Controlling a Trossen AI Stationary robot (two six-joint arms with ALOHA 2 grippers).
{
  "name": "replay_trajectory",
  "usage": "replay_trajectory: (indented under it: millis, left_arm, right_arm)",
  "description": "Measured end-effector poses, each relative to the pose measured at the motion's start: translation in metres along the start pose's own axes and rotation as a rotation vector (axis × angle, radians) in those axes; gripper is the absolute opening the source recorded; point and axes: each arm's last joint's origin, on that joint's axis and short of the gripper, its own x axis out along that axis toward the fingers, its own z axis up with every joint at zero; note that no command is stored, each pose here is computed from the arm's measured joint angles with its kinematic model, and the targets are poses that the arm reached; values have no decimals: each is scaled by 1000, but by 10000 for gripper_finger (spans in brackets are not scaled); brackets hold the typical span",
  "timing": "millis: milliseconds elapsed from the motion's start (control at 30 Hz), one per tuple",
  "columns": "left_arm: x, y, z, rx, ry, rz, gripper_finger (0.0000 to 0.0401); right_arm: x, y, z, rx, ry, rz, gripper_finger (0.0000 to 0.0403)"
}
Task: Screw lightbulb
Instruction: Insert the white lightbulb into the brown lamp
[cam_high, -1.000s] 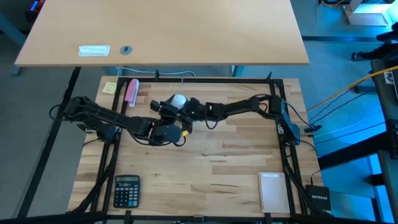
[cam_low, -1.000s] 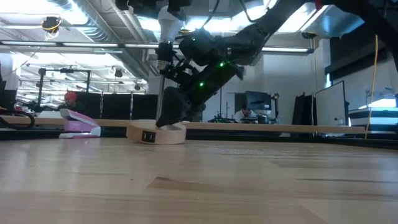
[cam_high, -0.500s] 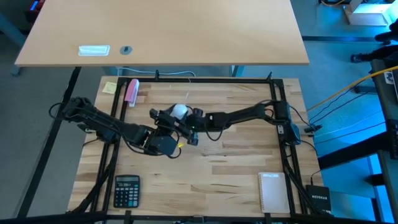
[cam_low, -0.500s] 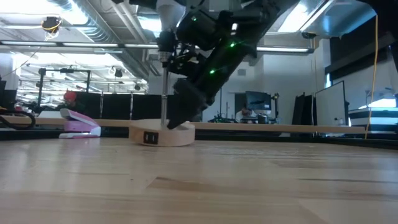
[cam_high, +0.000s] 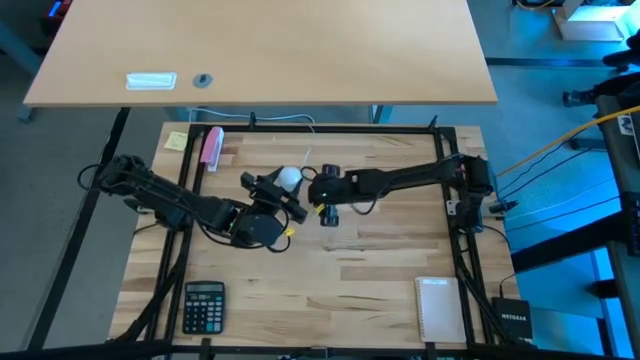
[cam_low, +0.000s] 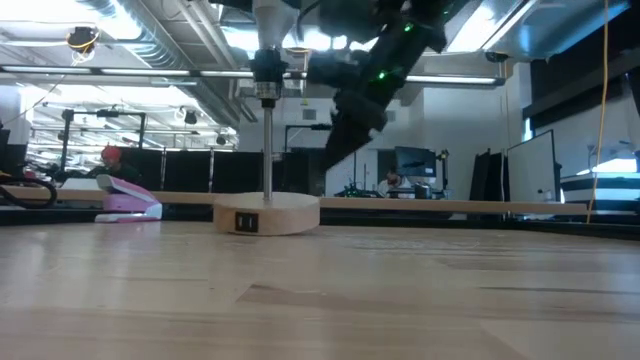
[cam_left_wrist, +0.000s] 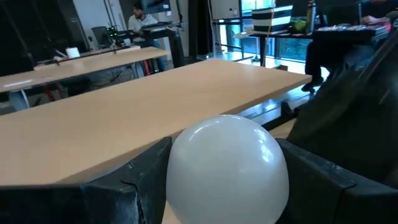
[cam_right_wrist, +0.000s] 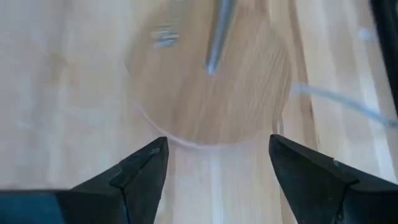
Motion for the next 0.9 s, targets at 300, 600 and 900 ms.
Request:
replay_trajectory:
  millis: [300, 600, 900]
  left_arm:
    - [13, 3, 1, 36, 16, 18, 239]
    - [24, 6, 1, 30, 36, 13, 239]
    - [24, 5, 1, 29, 37, 10, 239]
  right_arm:
    - [-3, -31, -54, 217, -718, 82, 282]
    - [18, -30, -40, 140, -885, 79, 282]
    - [20, -30, -12, 96, -878, 150, 282]
